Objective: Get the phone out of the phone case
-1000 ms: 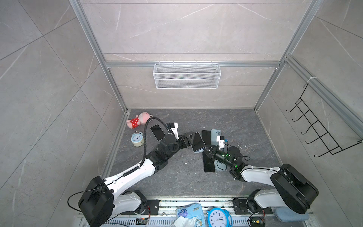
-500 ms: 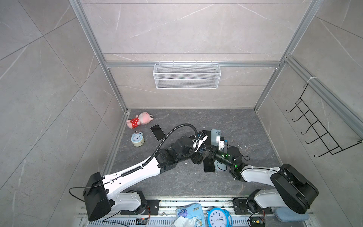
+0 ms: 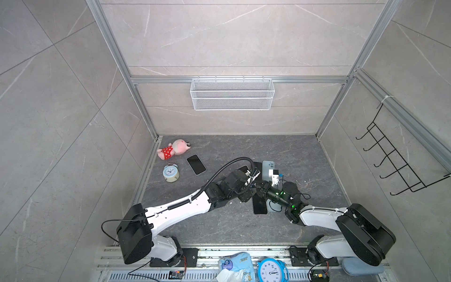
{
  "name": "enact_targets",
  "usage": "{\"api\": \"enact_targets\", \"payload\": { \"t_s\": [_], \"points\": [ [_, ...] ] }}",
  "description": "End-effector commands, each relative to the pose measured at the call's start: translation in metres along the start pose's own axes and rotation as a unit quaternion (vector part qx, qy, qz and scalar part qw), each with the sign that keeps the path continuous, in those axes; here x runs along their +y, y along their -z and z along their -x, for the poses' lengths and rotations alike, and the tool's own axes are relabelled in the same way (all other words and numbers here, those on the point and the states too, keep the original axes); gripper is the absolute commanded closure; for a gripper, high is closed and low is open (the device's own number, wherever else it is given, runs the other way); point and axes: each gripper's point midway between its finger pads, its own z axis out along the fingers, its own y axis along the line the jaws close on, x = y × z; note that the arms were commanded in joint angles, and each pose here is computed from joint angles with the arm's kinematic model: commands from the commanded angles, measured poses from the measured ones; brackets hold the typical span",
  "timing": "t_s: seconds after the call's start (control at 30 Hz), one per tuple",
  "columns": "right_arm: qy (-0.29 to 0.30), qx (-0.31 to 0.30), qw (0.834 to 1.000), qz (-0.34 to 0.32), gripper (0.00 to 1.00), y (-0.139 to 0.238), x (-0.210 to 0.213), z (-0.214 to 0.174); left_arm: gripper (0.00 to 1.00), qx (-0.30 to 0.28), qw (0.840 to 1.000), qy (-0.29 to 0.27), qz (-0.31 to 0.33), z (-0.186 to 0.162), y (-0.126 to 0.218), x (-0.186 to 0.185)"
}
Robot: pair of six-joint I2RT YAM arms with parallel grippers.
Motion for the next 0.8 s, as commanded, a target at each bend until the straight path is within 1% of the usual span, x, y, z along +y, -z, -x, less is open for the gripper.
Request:
{"api": "enact_targets", "payload": {
  "t_s": [0.0,0.07,0.27,0.33,0.4,0.5,0.57,0.67,0.77],
  "points": [
    [0.022,0.003,0.999,0.046,1.00,0.000,0.026,0.000,0.30,-0.005,0.998,-0.020,0.057,0.014,-0.004,0.020],
    [0.023,0.005,0.999,0.046,1.00,0.000,0.025,-0.001,0.31,-0.010,0.997,-0.028,0.074,0.016,-0.004,0.025],
    [0.021,0.006,0.999,0.046,1.00,0.000,0.024,-0.002,0.40,-0.003,0.996,-0.046,0.077,0.012,-0.006,0.026],
    [0.022,0.006,0.999,0.047,1.00,0.000,0.025,-0.002,0.47,0.006,0.996,-0.052,0.074,0.008,-0.009,0.024],
    [0.023,0.006,0.999,0.049,1.00,0.000,0.026,-0.002,0.57,0.019,0.996,-0.057,0.072,0.001,-0.011,0.023],
    [0.023,0.005,0.998,0.051,1.00,0.000,0.029,-0.001,0.65,0.022,0.997,-0.055,0.053,-0.005,-0.012,0.017],
    [0.023,0.004,0.998,0.052,1.00,-0.001,0.030,0.000,0.73,0.023,0.997,-0.052,0.044,-0.009,-0.011,0.013],
    [0.023,0.005,0.998,0.053,1.00,-0.002,0.032,0.000,0.79,0.019,0.998,-0.048,0.031,-0.014,-0.007,0.008],
    [0.019,0.006,0.998,0.052,1.00,-0.004,0.033,0.001,0.91,0.017,0.998,-0.048,0.038,-0.020,-0.002,0.010]
  ]
}}
